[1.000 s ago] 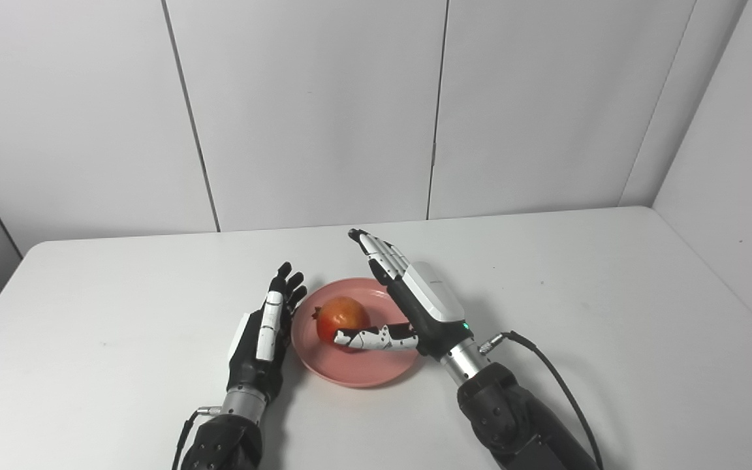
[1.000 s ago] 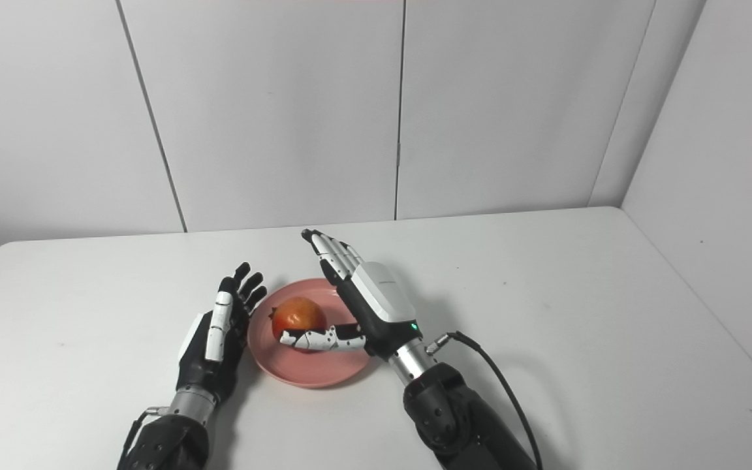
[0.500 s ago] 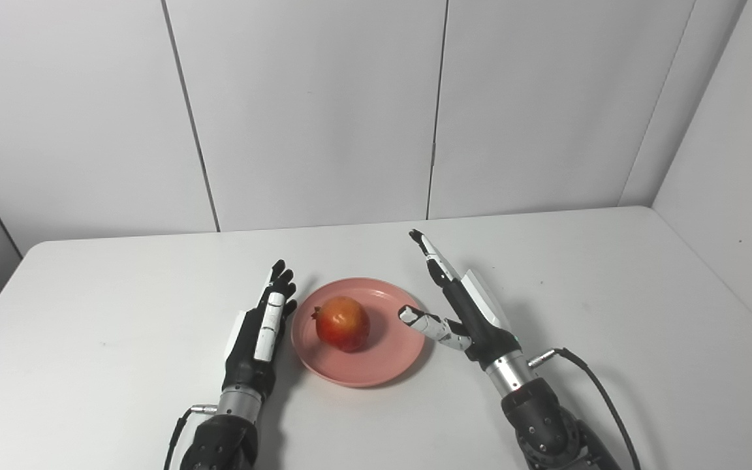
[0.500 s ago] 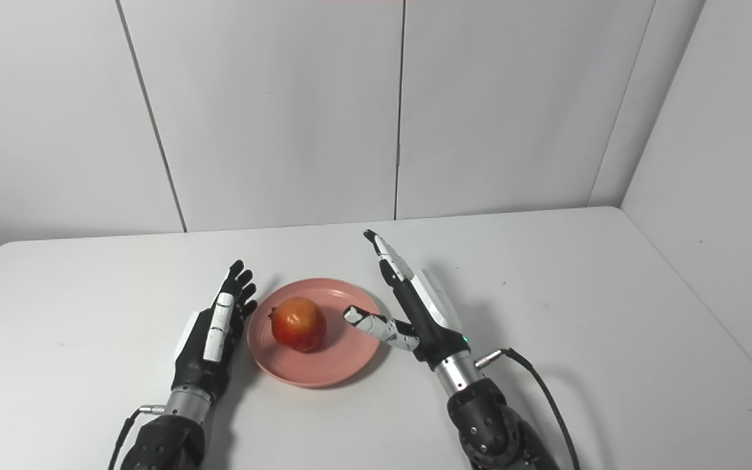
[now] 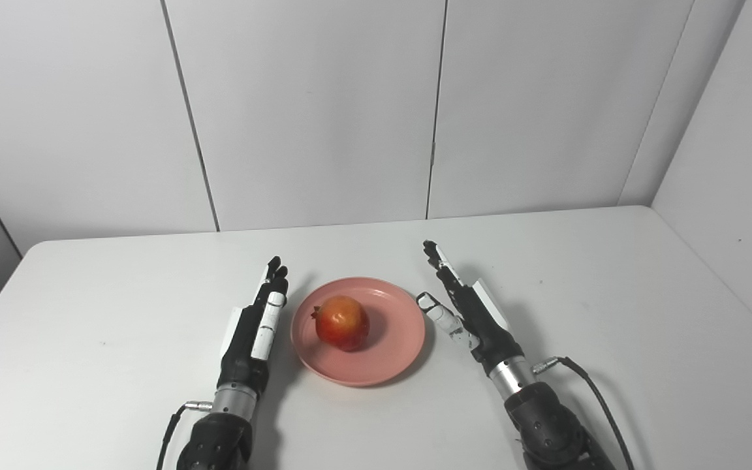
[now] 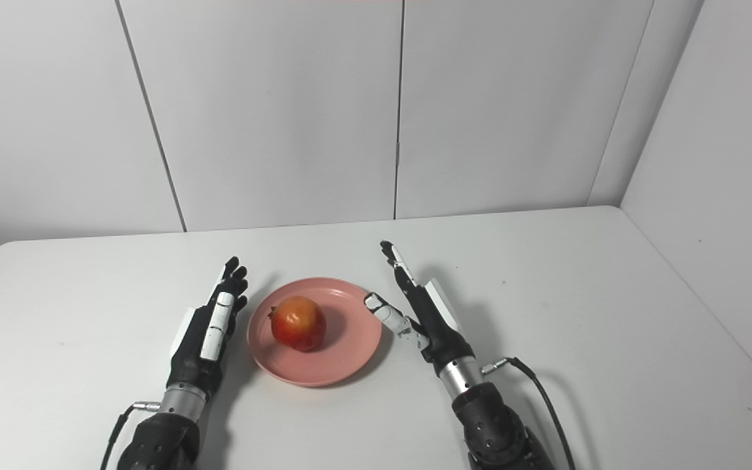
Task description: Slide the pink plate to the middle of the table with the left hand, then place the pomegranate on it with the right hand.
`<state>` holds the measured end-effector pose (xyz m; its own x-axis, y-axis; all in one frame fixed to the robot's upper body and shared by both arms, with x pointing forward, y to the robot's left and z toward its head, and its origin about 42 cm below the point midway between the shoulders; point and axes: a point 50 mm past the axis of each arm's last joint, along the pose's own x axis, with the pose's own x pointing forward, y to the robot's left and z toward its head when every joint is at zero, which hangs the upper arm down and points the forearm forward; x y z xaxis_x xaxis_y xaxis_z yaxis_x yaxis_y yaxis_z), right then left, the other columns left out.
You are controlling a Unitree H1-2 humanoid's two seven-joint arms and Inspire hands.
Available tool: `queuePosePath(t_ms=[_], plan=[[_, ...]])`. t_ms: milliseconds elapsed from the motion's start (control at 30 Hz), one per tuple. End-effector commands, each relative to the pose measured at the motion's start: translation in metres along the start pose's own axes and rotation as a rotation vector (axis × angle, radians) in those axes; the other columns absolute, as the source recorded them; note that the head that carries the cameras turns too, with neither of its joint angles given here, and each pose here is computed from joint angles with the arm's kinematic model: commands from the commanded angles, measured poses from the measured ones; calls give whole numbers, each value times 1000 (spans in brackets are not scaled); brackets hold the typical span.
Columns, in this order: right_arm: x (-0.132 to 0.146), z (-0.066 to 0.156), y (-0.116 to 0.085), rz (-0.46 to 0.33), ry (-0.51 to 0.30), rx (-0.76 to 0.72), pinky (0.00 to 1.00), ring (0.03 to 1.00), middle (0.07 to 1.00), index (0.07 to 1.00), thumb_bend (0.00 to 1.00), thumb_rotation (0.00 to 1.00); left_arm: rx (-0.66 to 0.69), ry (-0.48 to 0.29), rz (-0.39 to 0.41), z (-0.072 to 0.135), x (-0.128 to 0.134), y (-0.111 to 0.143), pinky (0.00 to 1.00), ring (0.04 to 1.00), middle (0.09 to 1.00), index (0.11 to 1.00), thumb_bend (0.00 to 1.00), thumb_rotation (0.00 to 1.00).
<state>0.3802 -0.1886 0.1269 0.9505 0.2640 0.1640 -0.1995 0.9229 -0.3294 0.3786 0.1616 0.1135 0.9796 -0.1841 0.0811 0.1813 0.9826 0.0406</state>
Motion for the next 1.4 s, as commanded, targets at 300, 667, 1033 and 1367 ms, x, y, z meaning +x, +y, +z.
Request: queuePosePath(t_ms=[300,667,1033,1367], plan=[[10,17,9,-115,-33,237,1000,1000,1000,1000,747,987,36,-62,-2,12,6,2,1000,1000,1000,1000,638,1000],[-5,27,11,-174,-32,347,1000,1000,1000,1000,709,1000,11,-53,-12,17,-1,0,1000,1000,1000,1000,646,1000],[-16,34,12,-182,-1,382,1000,1000,1000,1000,685,1000,-77,-58,-22,27,-3,-4,1000,1000,1000,1000,650,1000],[-24,17,8,-162,18,378,1000,1000,1000,1000,727,953,-79,-49,-36,27,-9,-11,1000,1000,1000,1000,666,1000]])
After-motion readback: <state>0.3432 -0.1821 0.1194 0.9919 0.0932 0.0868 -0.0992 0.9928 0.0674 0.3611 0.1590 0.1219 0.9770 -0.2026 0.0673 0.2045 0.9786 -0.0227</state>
